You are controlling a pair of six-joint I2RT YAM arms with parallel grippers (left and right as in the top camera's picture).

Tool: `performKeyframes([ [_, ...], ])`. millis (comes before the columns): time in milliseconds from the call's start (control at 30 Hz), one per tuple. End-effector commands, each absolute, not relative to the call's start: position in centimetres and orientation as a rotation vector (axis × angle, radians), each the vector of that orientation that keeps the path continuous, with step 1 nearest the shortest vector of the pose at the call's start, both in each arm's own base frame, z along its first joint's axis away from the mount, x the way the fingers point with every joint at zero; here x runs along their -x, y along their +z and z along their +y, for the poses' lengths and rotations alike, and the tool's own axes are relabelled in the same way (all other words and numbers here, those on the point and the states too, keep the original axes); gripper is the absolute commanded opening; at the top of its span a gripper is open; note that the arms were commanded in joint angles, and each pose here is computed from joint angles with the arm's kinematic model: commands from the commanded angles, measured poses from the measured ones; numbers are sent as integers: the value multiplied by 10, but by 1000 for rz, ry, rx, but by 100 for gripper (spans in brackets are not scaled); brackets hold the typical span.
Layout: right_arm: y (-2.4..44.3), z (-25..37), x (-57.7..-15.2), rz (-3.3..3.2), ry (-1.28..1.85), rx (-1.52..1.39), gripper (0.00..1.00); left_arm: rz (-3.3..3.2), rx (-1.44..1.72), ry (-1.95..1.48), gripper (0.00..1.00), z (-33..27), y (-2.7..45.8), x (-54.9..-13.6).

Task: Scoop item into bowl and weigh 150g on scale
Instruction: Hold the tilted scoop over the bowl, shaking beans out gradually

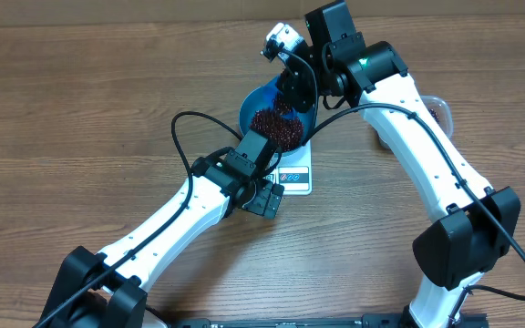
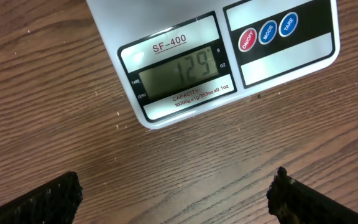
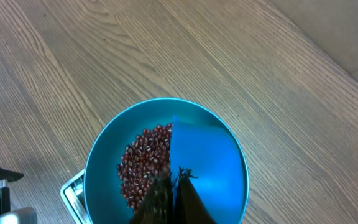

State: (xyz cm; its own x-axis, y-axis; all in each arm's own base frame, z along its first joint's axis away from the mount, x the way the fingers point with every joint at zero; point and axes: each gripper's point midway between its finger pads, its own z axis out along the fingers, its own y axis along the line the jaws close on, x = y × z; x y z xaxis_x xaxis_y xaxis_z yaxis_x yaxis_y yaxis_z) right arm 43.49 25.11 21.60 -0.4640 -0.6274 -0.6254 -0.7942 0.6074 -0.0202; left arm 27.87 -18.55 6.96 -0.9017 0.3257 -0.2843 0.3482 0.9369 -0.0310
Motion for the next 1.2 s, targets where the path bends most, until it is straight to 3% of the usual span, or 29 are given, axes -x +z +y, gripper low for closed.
performKeyframes([
  [0, 250, 251, -437, 2152, 312, 1100, 4, 2801, -532, -101, 99, -185, 71, -278],
  [267, 251, 252, -438, 2163, 320, 1076, 4, 2801, -532, -101, 100, -185, 71, -278],
  [367, 247, 256, -427, 2129, 341, 1188, 4, 2802, -533, -100, 100, -185, 71, -278],
  [1167, 249, 253, -435, 2163, 329, 1095, 5, 2801, -533, -101, 100, -185, 71, -278],
])
